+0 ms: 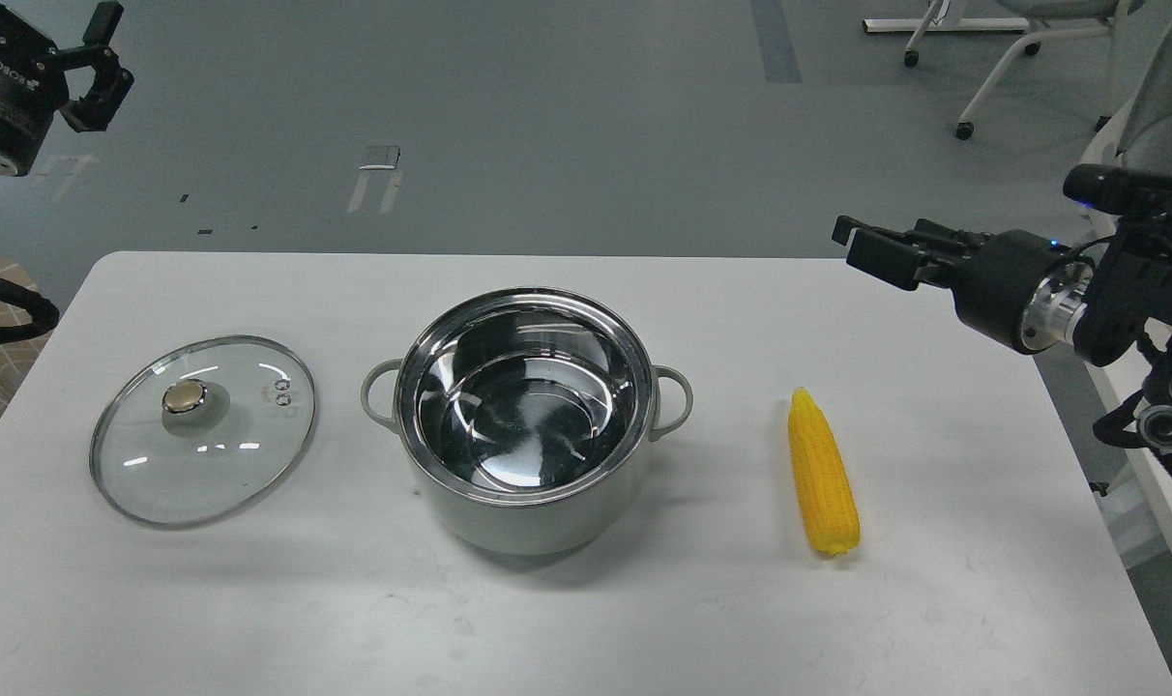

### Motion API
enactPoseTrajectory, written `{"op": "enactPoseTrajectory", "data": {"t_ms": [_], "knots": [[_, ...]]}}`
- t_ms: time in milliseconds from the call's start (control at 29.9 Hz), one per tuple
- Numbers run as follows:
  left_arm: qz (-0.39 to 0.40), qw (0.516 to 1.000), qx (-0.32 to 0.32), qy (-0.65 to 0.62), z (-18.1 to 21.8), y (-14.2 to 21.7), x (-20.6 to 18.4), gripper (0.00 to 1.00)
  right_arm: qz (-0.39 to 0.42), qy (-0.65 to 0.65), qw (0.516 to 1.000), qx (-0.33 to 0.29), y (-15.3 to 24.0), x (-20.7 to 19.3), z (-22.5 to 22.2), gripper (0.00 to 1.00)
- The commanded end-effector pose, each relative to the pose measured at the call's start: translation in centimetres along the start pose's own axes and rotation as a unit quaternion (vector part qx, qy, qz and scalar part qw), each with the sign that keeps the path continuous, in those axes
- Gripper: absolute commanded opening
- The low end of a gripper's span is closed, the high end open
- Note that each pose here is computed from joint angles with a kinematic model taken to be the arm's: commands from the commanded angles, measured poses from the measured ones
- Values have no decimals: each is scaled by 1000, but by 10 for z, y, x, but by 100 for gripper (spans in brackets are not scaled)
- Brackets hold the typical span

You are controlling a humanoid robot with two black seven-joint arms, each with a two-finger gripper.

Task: Open pot and put corn in
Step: 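Move the right gripper down to the yellow corn and grasp it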

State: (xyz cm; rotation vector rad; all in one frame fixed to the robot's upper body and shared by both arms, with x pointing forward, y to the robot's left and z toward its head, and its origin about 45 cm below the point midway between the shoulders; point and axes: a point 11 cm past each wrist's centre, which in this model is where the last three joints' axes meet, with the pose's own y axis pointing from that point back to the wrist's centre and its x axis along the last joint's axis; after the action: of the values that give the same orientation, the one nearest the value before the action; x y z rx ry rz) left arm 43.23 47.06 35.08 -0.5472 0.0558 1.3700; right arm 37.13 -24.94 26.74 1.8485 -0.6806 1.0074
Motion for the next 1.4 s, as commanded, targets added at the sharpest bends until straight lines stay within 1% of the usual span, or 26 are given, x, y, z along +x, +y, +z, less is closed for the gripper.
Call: {"op": "enactPoseTrajectory", "data": {"t_ms": [0,100,134,201,234,267,334,434,535,668,702,769,869,969,1069,1103,1170,1237,1270,1303,1370], "knots": [[2,1000,-9,29,-2,-7,-5,98,-32,22,999,5,-12,-27,-12,100],[-10,999,-3,37,-10,-11,-15,98,-54,18,998,-2,-18,-47,-12,100],[-21,999,-2,45,-15,-14,-24,98,-71,21,997,-15,-19,-62,-5,100],[-47,997,-10,54,-10,-18,-41,98,-93,35,995,-22,-23,-85,-6,100],[-47,997,-10,54,-10,-18,-42,98,-93,35,995,-22,-23,-85,-6,100],[-61,996,-14,57,-7,-20,-50,98,-101,34,994,-19,-25,-94,-10,100],[-70,996,-16,55,-2,-21,-55,98,-110,25,993,-27,-30,-104,-12,100],[-68,996,-15,55,-4,-20,-54,98,-131,6,990,-56,-33,-129,-7,100],[-67,996,-14,56,-5,-20,-54,98,-143,27,987,-64,-34,-142,-7,100],[-67,996,-14,56,-5,-20,-53,98,-158,44,984,-71,-34,-154,-5,91],[-67,996,-14,56,-5,-20,-53,98,-158,44,984,-71,-34,-154,-5,91],[-67,996,-14,56,-5,-20,-53,98,-160,43,984,-71,-35,-157,-6,85],[-66,996,-15,56,-4,-20,-53,98,-164,39,983,-73,-33,-161,-4,65],[-66,996,-15,56,-4,-20,-53,98,-165,38,983,-73,-33,-162,-3,57],[-66,996,-15,54,-3,-20,-52,98,-168,33,983,-71,-33,-163,-3,44],[-66,996,-16,53,-2,-20,-52,98,-168,31,983,-69,-33,-164,-4,35],[-65,996,-16,51,-1,-20,-51,98,-166,31,983,-67,-33,-163,-5,25],[-63,997,-17,45,4,-18,-48,98,-158,29,985,-69,-32,-156,-3,6],[-62,997,-17,42,5,-18,-47,98,-154,29,985,-70,-32,-153,-2,1],[-61,997,-16,39,7,-17,-45,98,-143,26,987,-74,-32,-144,2,0],[-60,997,-17,36,9,-17,-44,98,-125,17,989,-80,-32,-131,7,0]]}}
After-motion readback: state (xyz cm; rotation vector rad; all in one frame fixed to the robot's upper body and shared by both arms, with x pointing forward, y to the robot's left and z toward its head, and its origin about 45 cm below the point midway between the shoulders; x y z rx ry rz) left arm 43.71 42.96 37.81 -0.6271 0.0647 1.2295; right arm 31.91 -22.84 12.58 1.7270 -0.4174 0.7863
